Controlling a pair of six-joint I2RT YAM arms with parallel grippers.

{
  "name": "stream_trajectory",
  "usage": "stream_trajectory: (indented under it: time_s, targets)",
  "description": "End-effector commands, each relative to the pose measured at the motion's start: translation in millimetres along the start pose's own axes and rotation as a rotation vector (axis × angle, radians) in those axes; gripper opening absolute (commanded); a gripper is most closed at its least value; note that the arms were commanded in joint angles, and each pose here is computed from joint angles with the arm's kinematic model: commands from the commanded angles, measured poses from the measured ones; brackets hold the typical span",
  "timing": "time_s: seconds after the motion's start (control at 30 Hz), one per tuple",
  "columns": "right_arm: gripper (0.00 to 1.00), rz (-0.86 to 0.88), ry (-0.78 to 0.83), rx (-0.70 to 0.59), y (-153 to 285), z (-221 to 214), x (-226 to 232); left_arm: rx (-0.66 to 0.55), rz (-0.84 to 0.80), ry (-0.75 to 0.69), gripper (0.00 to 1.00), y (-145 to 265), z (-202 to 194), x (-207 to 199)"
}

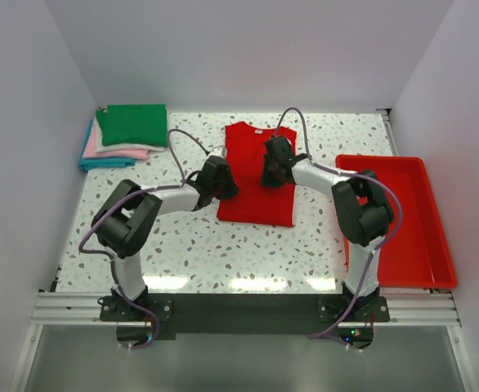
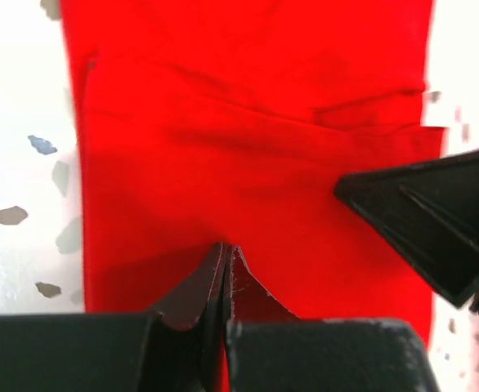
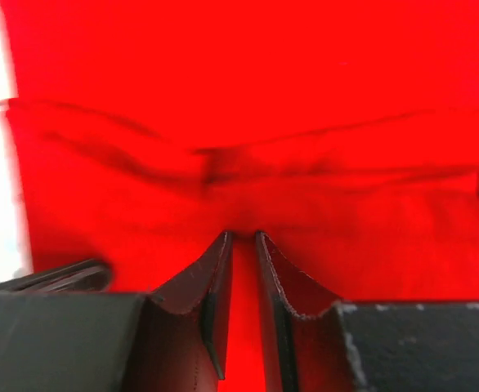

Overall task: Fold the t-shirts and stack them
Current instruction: Fold the tshirt

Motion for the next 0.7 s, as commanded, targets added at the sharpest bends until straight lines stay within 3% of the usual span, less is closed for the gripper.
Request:
stream_trajectory:
  time_s: [0.0, 0.23, 0.43, 0.67]
  targets:
    - [0.21, 0.054, -0.072, 0.012, -16, 21, -1, -0.002, 0.041, 0.038, 0.00, -13, 9, 6]
    - [0.21, 0.028, -0.154, 0.035, -24, 33, -34, 0.072, 0.129, 0.100, 0.00, -5, -28, 32]
    - [0.25, 0.046, -0.169, 0.024, -7, 47, -36, 0.072, 0.132, 0.108, 0.00, 5, -30, 35]
    - [0.26, -0.054, -0.115, 0.020, 16, 58, -56, 0.065, 0.112, 0.104, 0.00, 22, -30, 34]
Point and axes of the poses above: each gripper's point midway between its finger pads, its own y axis back along the fingers, its own x axis along the line the jaws close on, z = x × y, the point moved 6 cm from there along y, back along the fingers, and after that the axes turned 13 degrees about -y, right-handed, at the moved point
